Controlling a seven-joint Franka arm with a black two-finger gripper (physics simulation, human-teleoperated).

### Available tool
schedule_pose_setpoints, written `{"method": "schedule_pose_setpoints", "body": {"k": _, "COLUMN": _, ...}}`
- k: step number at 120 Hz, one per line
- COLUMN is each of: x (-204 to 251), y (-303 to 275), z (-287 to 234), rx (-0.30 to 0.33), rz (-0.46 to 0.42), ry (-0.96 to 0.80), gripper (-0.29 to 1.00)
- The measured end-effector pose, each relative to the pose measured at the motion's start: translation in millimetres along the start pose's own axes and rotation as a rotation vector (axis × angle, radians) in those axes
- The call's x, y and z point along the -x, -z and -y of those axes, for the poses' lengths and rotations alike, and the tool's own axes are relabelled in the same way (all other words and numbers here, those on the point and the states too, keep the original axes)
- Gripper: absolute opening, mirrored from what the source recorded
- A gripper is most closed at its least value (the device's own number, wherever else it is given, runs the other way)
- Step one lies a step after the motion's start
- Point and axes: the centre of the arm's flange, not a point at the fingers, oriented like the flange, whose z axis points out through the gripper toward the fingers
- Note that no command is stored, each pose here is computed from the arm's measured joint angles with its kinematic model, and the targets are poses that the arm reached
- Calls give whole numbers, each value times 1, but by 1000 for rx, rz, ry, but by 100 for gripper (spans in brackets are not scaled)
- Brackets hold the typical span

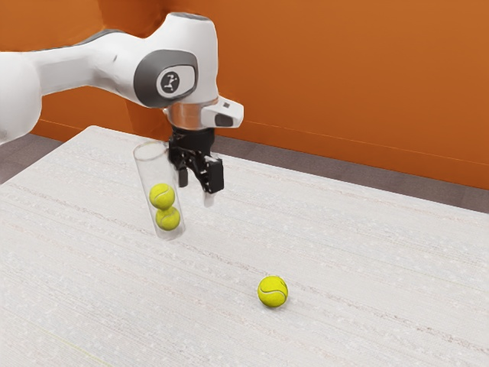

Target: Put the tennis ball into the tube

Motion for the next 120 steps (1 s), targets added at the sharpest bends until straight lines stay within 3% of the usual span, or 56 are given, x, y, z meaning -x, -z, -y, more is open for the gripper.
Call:
{"method": "schedule_pose_setpoints", "body": {"k": 22, "x": -44, "y": -95, "z": 1, "rx": 104, "rz": 40, "ry": 100, "gripper": 70}}
{"method": "schedule_pose_setpoints", "body": {"k": 68, "x": -88, "y": -172, "z": -51, "rx": 79, "rz": 9, "ry": 103, "gripper": 70}}
{"method": "schedule_pose_setpoints", "body": {"k": 120, "x": -110, "y": -212, "z": -71, "rx": 159, "rz": -52, "ry": 185, "gripper": 70}}
